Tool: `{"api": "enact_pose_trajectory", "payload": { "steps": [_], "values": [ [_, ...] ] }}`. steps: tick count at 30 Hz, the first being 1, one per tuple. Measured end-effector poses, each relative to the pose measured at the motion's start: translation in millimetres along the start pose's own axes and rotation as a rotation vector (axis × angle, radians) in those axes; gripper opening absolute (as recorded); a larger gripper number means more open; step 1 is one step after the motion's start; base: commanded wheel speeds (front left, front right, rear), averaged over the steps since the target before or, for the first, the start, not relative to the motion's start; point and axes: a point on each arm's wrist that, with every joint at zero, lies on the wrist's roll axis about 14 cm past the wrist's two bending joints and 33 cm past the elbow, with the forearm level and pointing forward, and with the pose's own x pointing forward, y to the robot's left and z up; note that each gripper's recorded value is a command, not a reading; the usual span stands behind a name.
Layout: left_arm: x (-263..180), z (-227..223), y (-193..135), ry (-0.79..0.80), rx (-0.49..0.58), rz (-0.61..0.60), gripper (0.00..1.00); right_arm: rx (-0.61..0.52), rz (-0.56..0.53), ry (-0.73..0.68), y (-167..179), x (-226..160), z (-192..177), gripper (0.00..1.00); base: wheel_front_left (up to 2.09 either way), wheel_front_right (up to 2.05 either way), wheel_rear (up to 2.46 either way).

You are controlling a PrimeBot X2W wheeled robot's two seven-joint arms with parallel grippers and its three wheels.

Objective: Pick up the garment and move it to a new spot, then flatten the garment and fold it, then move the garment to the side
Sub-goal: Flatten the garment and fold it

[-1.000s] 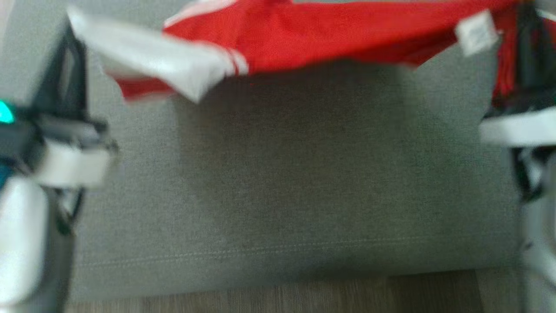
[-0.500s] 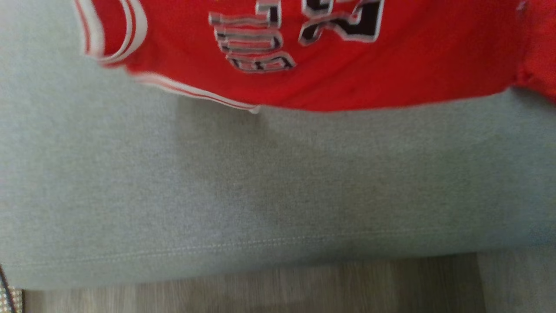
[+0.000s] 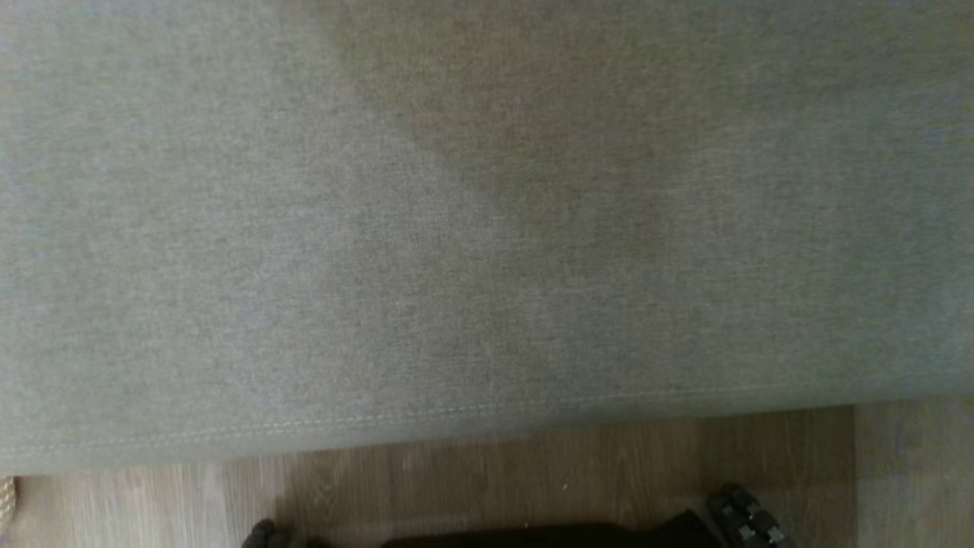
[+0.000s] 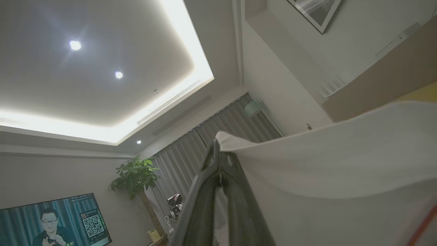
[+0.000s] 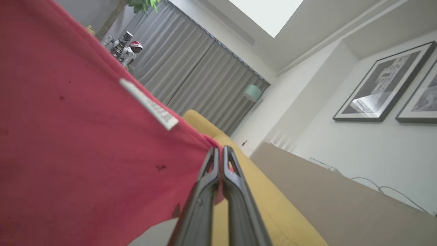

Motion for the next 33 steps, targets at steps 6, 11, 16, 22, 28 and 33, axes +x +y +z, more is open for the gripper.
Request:
{"api": "enact_pose_trajectory", "payload": {
  "steps": [6, 11, 16, 22, 28, 33],
  "values": [
    [-19, 21, -27, -0.126, 0.049, -0.093, 0.00, 0.003, 0.041, 0.021, 36, 3, -37, 0.00, 0.00, 0.00, 0.00],
    [-89, -28, -87, 0.013, -0.037, -0.232, 0.00, 0.064, 0.104, 0.114, 79, -18, -82, 0.00, 0.00, 0.00, 0.00],
    [-204, -63, -141, 0.274, -0.225, -0.333, 0.00, 0.143, 0.181, 0.265, 121, -75, -128, 0.00, 0.00, 0.00, 0.00],
    [-305, -57, -157, 0.536, -0.443, -0.314, 0.00, 0.223, 0.210, 0.421, 131, -156, -151, 0.00, 0.00, 0.00, 0.00],
    [-379, -21, -159, 0.727, -0.731, -0.170, 0.00, 0.303, 0.160, 0.514, 115, -241, -139, 0.00, 0.00, 0.00, 0.00],
    [-409, 6, -144, 0.767, -0.758, -0.125, 0.00, 0.314, 0.163, 0.522, 107, -293, -103, 0.00, 0.00, 0.00, 0.00]
  ]
}}
